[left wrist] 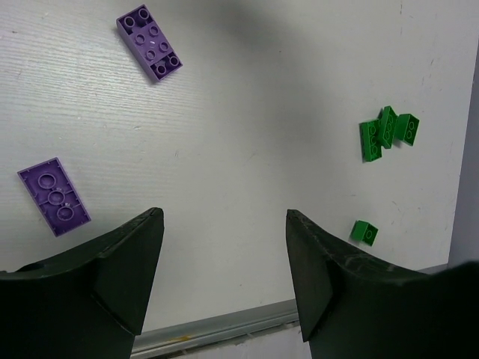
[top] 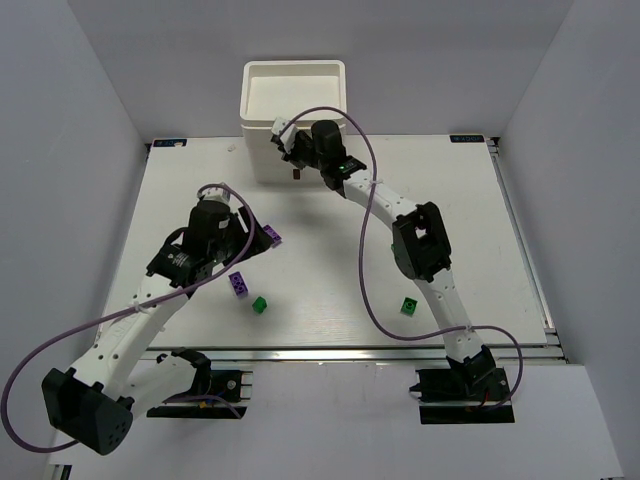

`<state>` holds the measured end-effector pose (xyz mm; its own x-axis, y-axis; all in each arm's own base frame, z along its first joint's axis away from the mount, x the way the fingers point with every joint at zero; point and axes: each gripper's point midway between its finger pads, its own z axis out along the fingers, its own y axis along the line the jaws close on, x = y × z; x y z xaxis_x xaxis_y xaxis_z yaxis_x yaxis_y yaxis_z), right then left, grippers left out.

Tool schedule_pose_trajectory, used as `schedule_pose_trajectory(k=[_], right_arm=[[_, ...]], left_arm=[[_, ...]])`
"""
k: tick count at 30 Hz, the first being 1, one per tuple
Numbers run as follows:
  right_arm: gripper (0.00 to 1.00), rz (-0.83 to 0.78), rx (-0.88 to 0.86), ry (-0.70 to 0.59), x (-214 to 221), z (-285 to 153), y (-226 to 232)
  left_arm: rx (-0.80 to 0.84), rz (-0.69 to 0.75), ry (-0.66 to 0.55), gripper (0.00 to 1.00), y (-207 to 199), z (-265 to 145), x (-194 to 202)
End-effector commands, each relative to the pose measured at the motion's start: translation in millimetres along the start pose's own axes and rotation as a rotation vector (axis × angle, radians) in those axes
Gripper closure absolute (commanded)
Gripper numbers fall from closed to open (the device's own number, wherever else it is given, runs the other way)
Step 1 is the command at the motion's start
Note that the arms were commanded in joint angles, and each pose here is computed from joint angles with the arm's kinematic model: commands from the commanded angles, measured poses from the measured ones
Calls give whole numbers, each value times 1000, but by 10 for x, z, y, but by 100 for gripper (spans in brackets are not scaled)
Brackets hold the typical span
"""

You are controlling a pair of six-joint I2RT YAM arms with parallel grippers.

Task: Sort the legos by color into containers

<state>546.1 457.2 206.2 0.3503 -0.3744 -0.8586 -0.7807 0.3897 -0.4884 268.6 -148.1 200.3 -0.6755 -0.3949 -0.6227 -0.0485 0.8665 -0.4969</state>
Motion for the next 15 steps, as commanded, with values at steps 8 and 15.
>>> schedule_pose_trajectory(k=[8,15], right_arm=[[100,-39,85,-35,6,-271,-422],[39,-47,-274,-367,-935,-1129,190]], left_arm=[[29,23,-8,23,-111,-42,-109],[19,16,-39,23,-78,-85,-143]])
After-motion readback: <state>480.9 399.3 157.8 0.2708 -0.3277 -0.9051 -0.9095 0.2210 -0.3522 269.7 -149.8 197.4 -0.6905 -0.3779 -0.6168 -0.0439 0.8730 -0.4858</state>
